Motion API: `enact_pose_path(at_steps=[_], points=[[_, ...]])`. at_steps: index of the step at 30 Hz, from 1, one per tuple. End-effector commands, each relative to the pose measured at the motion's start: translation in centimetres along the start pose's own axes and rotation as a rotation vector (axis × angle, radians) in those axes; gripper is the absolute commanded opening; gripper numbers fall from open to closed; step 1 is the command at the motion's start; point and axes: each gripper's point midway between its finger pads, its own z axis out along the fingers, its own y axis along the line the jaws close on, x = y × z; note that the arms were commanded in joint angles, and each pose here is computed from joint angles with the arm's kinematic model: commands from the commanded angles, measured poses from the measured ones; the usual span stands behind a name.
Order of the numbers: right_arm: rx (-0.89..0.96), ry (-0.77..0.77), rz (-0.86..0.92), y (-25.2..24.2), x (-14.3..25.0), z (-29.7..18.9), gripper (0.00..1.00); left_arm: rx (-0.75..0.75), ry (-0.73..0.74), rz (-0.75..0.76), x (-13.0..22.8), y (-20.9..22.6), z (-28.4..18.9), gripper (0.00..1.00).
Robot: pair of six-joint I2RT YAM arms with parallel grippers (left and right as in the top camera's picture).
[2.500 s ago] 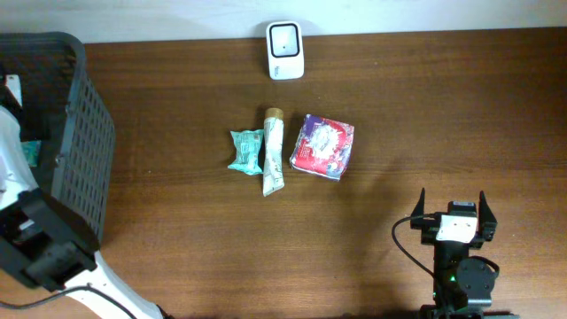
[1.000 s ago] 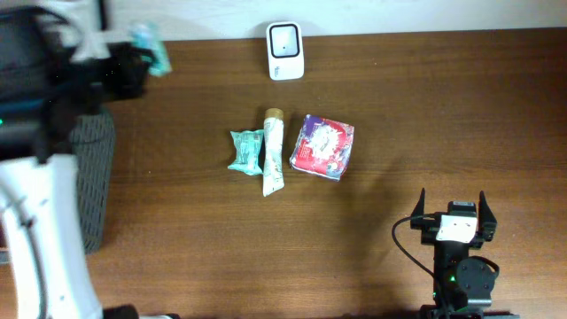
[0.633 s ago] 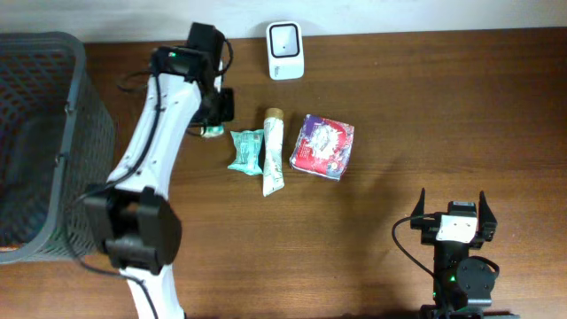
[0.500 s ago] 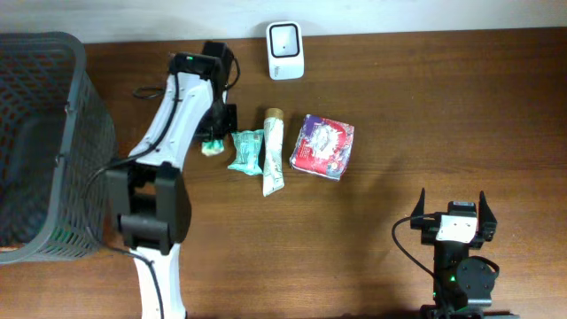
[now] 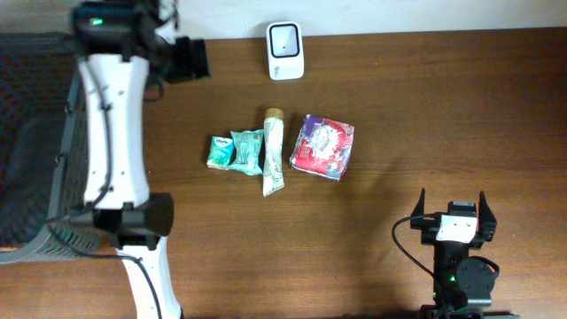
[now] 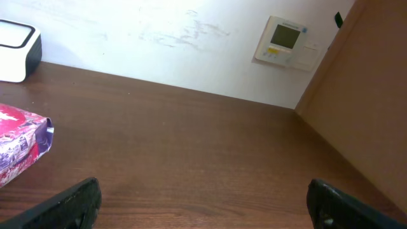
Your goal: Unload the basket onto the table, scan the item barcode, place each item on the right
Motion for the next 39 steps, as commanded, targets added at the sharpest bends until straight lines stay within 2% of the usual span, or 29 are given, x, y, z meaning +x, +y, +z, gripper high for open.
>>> enact_pose_path(at_steps=[1,4,8,12,18,20,22,27,39], points=[[0.008,0.007,-0.001,0.0,0.4,0.0,0.99,0.016,-0.221,-0.001,-1.7,2.3,-8.6,0.99],[0.008,0.007,-0.001,0.0,0.4,0.0,0.99,-0.058,-0.303,-0.136,-1.8,8.3,-12.4,0.99],[0.008,0.007,-0.001,0.0,0.4,0.0,0.99,-0.150,-0.317,-0.349,-0.7,15.6,-14.0,0.99],[0.007,0.007,-0.001,0.0,0.4,0.0,0.99,-0.221,-0.238,-0.515,1.7,21.7,-12.9,0.99],[0.008,0.007,-0.001,0.0,0.4,0.0,0.99,-0.287,-0.170,-0.707,5.6,27.0,-13.1,0.99],[0.007,0.007,-0.001,0.0,0.4,0.0,0.99,-0.369,-0.124,-0.764,7.3,29.0,-12.6,0.99],[0.008,0.008,-0.001,0.0,0.4,0.0,0.99,-0.516,-0.044,-0.863,9.7,31.3,-11.4,0.99],[0.008,0.007,-0.001,0.0,0.4,0.0,0.98,-0.648,0.029,-0.872,11.6,34.3,-8.6,0.99],[0.007,0.007,-0.001,0.0,0.4,0.0,0.99,-0.813,0.172,-0.851,15.7,37.6,-4.0,1.00]])
